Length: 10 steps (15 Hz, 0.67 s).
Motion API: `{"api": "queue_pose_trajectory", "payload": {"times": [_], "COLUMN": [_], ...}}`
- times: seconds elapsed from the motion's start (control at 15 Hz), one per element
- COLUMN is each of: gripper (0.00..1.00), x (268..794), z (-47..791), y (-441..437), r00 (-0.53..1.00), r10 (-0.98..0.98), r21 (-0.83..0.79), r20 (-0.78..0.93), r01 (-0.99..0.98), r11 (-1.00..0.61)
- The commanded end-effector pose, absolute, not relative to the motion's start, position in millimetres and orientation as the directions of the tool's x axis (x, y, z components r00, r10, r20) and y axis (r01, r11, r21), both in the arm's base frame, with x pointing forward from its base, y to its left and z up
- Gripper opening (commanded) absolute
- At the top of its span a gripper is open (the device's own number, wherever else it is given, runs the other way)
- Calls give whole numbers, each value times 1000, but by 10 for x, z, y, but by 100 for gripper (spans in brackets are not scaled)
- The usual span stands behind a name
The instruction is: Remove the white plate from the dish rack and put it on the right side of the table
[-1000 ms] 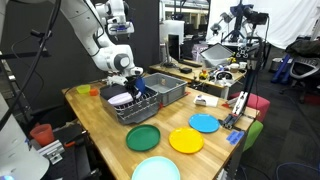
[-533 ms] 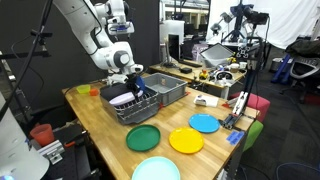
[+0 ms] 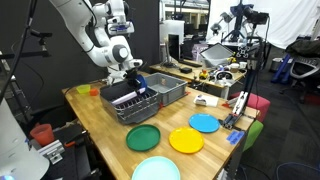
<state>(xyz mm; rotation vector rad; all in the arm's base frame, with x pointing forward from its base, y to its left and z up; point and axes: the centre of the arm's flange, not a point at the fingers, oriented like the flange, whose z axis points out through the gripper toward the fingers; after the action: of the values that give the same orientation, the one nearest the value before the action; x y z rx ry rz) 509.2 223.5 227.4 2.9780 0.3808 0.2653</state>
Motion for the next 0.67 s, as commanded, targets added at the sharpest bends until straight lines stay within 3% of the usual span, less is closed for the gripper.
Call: {"api": "queue_pose_trajectory", "payload": {"times": [0.0, 0.6], "gripper": [1, 1], "x": [4975, 4845], "z": [2412, 2746], "y": [2213, 2379], "r00": [940, 886], "r10": [269, 348], "r21": [185, 258], "r20": [211, 307], "r01": [232, 274], "r11": [-955, -926]}}
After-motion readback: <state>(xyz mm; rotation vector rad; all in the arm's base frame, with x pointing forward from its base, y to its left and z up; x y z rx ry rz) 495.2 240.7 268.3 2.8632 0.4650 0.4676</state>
